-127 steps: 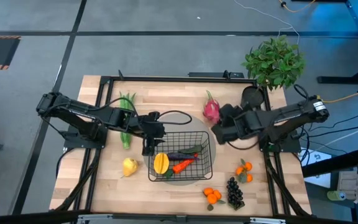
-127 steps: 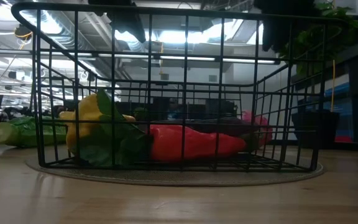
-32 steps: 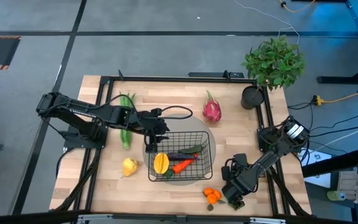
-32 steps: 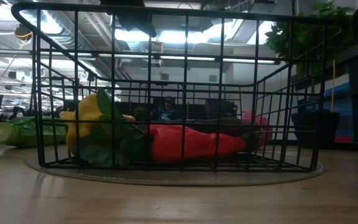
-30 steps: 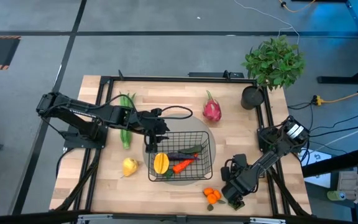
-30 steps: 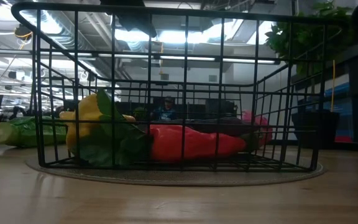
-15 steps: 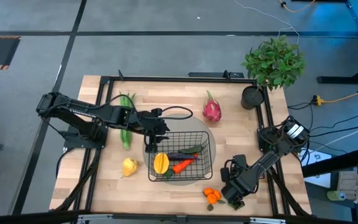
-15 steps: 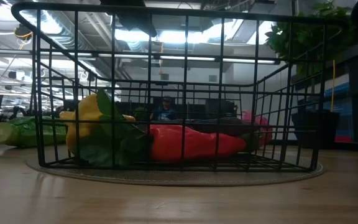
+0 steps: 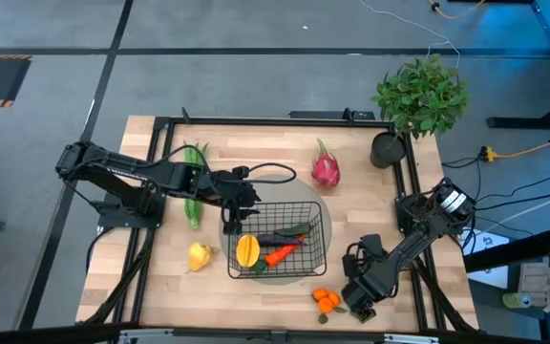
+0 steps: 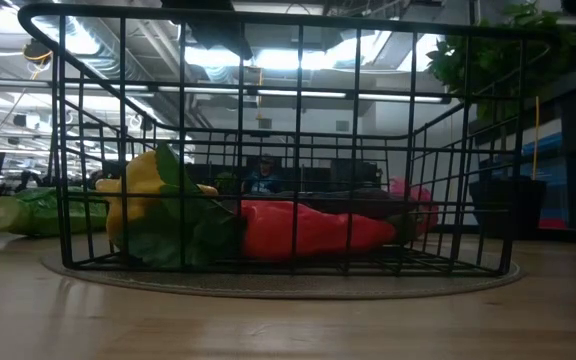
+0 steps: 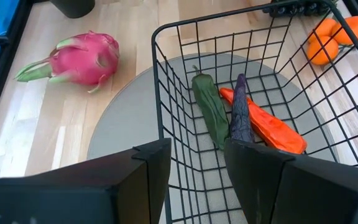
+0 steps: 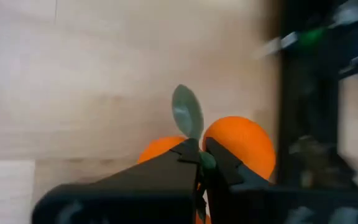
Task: Build produce basket
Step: Put the top tangerines into the wire basket
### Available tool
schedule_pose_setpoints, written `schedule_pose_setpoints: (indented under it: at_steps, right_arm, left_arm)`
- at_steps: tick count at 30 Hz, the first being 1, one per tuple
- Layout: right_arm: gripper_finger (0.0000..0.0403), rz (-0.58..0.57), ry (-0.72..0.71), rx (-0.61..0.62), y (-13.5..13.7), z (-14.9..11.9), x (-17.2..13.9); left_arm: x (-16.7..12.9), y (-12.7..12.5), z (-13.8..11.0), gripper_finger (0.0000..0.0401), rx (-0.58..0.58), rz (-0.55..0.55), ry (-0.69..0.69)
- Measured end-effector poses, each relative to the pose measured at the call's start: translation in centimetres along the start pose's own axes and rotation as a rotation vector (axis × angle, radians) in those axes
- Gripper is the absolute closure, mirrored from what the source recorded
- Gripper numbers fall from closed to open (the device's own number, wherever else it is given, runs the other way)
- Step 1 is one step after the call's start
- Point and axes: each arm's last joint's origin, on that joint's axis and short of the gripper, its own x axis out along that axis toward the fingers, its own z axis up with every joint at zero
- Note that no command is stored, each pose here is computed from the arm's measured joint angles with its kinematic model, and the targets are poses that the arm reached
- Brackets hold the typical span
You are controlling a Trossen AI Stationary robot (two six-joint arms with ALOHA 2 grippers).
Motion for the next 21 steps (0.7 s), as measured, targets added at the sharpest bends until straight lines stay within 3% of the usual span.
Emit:
schedule_pose_setpoints:
  at_steps: [3, 5, 8, 11, 17, 21]
  right_arm:
    - [0.0401, 0.03, -0.091, -0.006, -0.4, 0.7, -2.2]
    - [0.0402, 0.164, -0.166, -0.059, -0.1, 1.0, -3.5]
    - [0.0402, 0.373, -0.412, -0.127, 0.3, 2.0, -5.3]
    - [0.0402, 0.496, -0.602, -0.199, 0.8, 2.7, -6.8]
    - [0.0403, 0.564, -0.841, -0.301, 1.6, 4.4, -9.5]
    - [0.0403, 0.528, -0.864, -0.344, 2.2, 5.5, -10.1]
  left_arm:
    - [0.0, 0.0, 0.0, 0.0263, 0.0, 0.0, 0.0]
    - [0.0, 0.0, 0.0, 0.0263, 0.0, 0.0, 0.0]
    - [0.0, 0.0, 0.0, 0.0263, 0.0, 0.0, 0.0]
    - [0.0, 0.0, 0.0, 0.0263, 0.0, -0.001, 0.001]
    - [0.0, 0.0, 0.0, 0.0263, 0.0, -0.001, 0.001]
    - [0.0, 0.0, 0.0, 0.0263, 0.0, 0.0, 0.001]
